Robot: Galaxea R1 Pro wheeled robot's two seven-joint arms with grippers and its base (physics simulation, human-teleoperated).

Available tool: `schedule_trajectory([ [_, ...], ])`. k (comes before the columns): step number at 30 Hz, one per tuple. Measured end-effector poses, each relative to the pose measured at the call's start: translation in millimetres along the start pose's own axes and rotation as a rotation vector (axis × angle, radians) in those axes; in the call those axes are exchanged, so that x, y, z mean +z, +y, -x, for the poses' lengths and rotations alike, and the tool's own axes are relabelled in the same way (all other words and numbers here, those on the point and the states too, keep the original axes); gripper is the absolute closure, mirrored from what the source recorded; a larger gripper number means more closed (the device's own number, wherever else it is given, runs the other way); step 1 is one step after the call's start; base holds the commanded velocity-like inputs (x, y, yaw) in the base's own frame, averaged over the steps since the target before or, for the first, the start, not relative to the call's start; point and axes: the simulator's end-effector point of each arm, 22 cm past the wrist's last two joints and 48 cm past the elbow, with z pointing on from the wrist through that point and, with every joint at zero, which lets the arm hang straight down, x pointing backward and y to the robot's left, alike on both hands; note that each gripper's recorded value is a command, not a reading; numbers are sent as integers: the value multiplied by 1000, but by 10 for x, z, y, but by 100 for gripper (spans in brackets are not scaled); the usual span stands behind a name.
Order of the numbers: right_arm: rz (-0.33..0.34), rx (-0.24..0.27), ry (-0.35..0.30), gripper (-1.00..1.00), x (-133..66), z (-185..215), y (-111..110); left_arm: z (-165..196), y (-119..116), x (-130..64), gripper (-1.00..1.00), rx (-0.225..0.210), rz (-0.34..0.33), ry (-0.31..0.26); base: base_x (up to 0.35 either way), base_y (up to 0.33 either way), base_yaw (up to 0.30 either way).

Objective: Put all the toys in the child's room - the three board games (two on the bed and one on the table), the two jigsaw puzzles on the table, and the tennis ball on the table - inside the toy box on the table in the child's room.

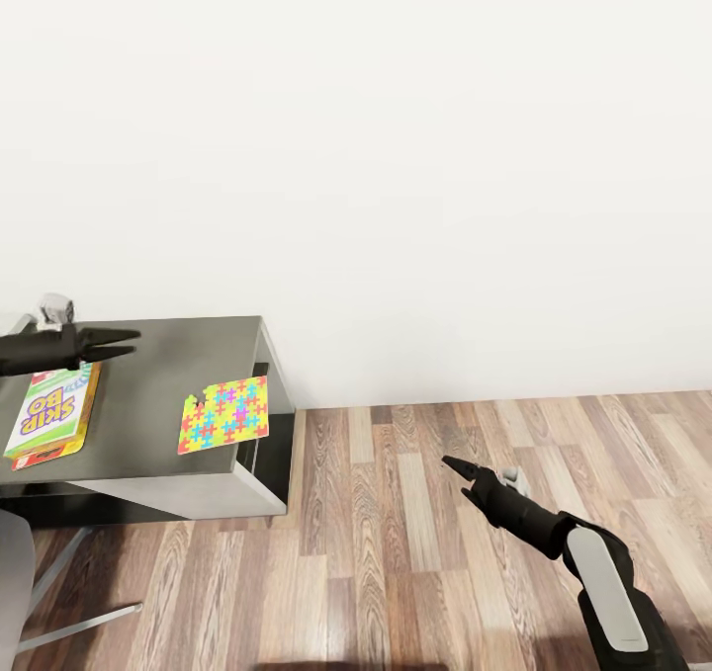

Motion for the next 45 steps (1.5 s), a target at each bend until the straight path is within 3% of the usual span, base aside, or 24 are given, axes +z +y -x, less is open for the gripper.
schedule_trajectory([
  [3,13,-39,67,-100,176,-203,158,-75,-267,-18,-100,27,-99,34,0,0,0],
  [7,31,-98,128,-100,456,-273,439,-104,-424,-70,-100,41,-159,50,0,0,0],
  [14,-24,-48,212,-100,694,-503,193,-86,-393,-179,-100,55,-138,51,0,0,0],
  [22,-31,-34,222,-100,723,-536,143,-106,-371,-192,-100,52,-133,54,0,0,0],
  [33,61,-22,219,-100,709,-519,331,-103,-372,-202,-100,46,-137,49,23,0,155],
  [45,76,-24,196,-100,703,-480,334,-106,-364,-196,-100,43,-135,51,33,0,97],
])
